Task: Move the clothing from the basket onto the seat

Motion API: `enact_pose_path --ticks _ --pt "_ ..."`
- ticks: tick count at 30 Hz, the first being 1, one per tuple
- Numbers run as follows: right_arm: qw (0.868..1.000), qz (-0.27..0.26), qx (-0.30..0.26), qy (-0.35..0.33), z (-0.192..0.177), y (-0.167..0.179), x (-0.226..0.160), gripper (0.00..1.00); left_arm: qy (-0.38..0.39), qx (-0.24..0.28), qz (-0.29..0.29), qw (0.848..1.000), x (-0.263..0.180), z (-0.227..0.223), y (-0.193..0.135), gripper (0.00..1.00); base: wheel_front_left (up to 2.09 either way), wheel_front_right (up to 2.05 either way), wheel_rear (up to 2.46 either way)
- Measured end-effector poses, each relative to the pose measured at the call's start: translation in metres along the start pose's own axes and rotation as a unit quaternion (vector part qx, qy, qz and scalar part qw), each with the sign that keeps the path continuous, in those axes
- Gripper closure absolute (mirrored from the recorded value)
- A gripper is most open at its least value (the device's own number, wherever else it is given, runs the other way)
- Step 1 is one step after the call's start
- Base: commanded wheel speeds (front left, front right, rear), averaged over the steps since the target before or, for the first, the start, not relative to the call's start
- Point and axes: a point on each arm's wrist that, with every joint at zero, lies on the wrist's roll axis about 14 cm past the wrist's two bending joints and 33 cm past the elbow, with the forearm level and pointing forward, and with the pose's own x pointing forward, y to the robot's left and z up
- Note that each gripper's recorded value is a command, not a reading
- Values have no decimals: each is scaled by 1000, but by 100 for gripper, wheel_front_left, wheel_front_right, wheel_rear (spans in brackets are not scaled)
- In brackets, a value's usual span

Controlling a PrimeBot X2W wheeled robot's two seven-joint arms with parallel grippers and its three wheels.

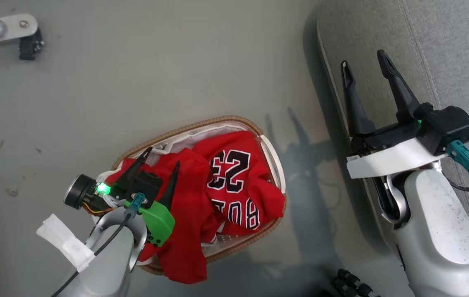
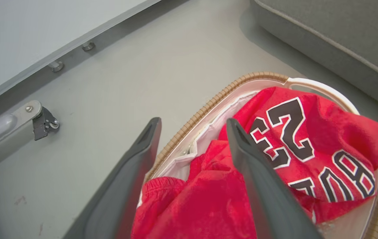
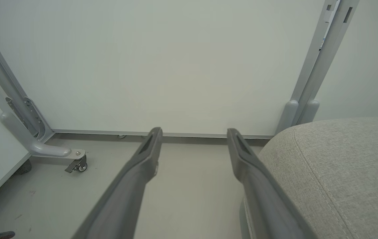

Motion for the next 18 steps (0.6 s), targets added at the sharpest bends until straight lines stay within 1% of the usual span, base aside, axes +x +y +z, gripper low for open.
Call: enact_pose_path --ticks 5,8,16,18 --pt "999 -15 6 32 -26 -12 -4 0 38 20 -56 998 19 -31 -19 0 0 0 0" --pt "998 -25 7 50 -39 -19 -8 0 64 43 -94 993 27 -54 -30 0 0 0 0" --pt "995 -42 12 93 -69 -32 -19 0 123 71 -148 979 45 -101 -42 0 0 0 0" --pt "994 -46 12 103 -76 -34 -22 0 151 90 -159 972 46 -120 -41 0 0 0 0"
